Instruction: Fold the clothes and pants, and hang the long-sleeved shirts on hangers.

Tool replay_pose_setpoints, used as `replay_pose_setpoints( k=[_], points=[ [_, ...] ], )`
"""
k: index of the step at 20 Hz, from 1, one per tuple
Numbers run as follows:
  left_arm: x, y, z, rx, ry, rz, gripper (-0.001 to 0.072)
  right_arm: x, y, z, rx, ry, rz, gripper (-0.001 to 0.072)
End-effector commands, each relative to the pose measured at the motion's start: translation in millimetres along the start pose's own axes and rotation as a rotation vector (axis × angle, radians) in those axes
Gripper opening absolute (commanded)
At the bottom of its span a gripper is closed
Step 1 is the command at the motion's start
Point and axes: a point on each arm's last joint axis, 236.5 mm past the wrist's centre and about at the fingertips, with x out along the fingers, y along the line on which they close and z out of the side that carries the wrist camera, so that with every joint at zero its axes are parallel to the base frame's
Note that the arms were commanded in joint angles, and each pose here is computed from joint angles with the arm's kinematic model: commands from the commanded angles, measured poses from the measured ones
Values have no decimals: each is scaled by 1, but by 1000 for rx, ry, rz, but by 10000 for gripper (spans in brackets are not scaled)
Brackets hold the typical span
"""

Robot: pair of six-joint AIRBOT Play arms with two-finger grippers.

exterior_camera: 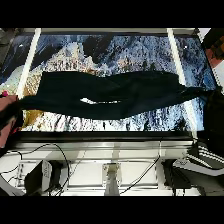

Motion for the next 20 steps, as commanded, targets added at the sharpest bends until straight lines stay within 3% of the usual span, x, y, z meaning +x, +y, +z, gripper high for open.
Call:
replay_pose_setpoints(
  k=[1,4,7,10,14,18,20],
  points=[
    [-69,-46,51,133,-238,-8,7,-40,43,-12,-88,-75,-3,28],
    [-75,-32,46,173,-212,78,7,-54,64,-12,-111,-156,-36,28],
    [-55,-4,30,140,-90,147,7,-59,44,-5,-71,-200,-138,27],
    [-19,-22,27,137,12,56,7,-76,15,39,57,-399,-239,27],
    [51,-51,45,163,140,-39,7,-95,-18,96,306,-644,-217,26],
    [138,-121,43,148,243,-187,7,-41,-42,103,391,-566,-217,27],
    [189,-158,40,190,227,-226,8,-8,-42,125,517,-638,-152,26]
  ],
)
